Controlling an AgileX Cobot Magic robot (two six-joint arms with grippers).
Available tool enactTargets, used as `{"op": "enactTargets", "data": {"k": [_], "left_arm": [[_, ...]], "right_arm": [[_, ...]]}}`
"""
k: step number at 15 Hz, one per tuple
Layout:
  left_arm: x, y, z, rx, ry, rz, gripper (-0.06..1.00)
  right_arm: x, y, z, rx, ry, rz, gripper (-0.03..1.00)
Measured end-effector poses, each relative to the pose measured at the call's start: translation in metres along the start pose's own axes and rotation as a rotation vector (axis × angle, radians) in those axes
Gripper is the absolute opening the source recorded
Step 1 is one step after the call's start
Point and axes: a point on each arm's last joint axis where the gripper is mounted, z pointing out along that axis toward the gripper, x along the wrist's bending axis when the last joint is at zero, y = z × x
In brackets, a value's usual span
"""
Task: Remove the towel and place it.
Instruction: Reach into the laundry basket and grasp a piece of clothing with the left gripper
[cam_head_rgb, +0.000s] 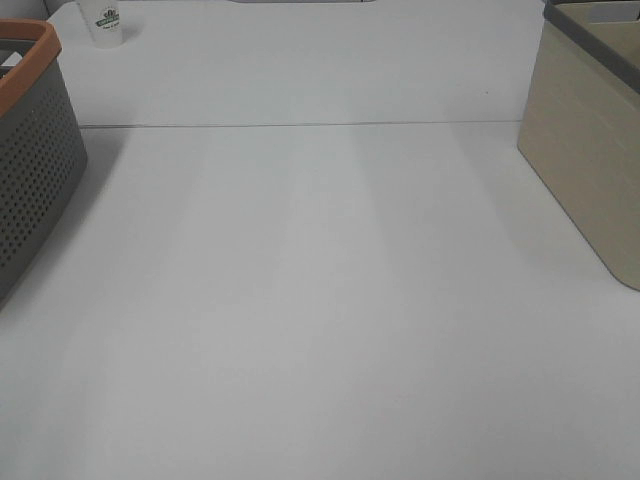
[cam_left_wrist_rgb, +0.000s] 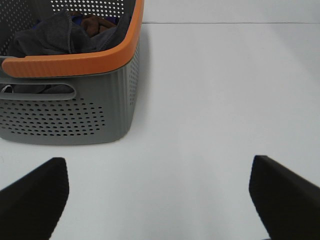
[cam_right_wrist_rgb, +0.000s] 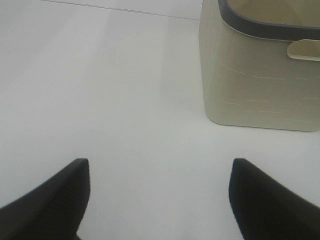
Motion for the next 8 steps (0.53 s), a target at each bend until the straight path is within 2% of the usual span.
{"op": "enactTargets", "data": {"k": [8], "left_arm": [[0.0, 0.0, 0.0, 0.0, 0.0, 0.0, 0.91]], "right_arm": [[0.0, 0.0, 0.0, 0.0, 0.0, 0.0, 0.75]]}}
